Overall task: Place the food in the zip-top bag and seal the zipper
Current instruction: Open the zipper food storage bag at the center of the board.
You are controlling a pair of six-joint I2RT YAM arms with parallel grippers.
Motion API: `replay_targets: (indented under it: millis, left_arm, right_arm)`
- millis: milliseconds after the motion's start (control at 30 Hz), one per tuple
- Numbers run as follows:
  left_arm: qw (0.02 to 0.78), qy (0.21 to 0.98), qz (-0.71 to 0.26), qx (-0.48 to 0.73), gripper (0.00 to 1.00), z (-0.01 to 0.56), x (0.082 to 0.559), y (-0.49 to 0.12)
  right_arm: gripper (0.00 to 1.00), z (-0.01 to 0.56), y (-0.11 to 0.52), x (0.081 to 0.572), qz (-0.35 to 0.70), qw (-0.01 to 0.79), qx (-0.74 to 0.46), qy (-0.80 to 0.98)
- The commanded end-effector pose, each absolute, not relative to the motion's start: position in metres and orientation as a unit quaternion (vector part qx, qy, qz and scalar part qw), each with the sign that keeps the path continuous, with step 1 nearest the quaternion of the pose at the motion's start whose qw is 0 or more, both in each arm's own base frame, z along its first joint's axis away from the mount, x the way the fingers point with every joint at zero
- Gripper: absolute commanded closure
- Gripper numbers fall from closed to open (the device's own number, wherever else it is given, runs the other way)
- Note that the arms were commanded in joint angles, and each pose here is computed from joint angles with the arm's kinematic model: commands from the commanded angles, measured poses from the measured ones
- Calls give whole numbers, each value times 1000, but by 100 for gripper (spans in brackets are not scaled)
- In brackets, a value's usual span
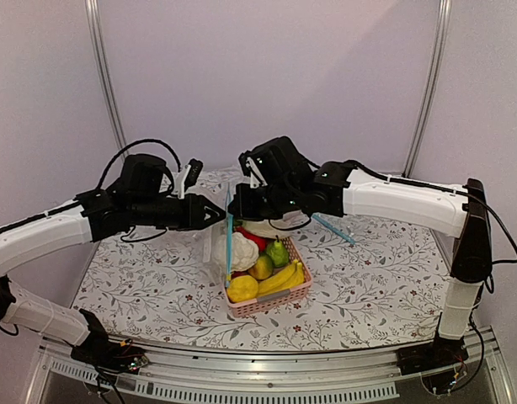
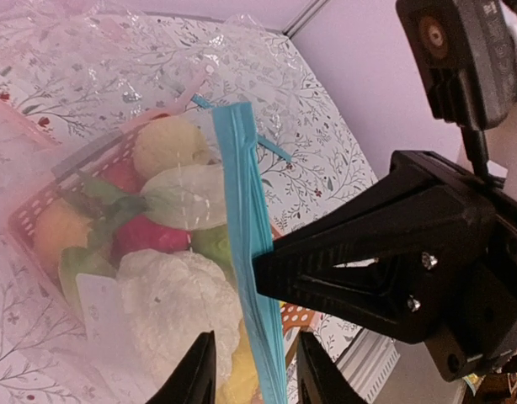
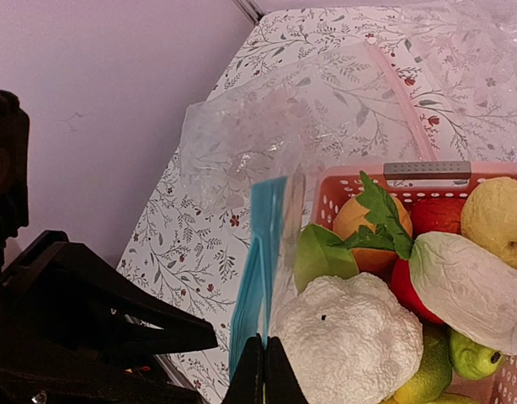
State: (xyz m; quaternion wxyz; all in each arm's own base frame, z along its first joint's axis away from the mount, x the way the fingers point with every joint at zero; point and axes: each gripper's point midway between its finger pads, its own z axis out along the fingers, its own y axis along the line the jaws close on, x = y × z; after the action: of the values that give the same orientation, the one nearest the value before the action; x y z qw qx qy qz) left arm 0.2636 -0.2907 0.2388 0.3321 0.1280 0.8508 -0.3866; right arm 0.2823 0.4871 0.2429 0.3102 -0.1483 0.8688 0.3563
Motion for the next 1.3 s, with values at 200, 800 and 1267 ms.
replay_targets:
  millis: [200,800,1267]
  left_arm:
    - [318,889,-306,125,69,208,269,-294]
    - [312,900,-283,112,86,192,276,-296]
    - [323,898,-281,103,100,203,279,-279]
  right_arm:
    - [100,248,497,283,368,312,-147,864]
    - [100,242,503,280,362,310,-156,865]
    - [100,223,492,286,324,311,-141,882]
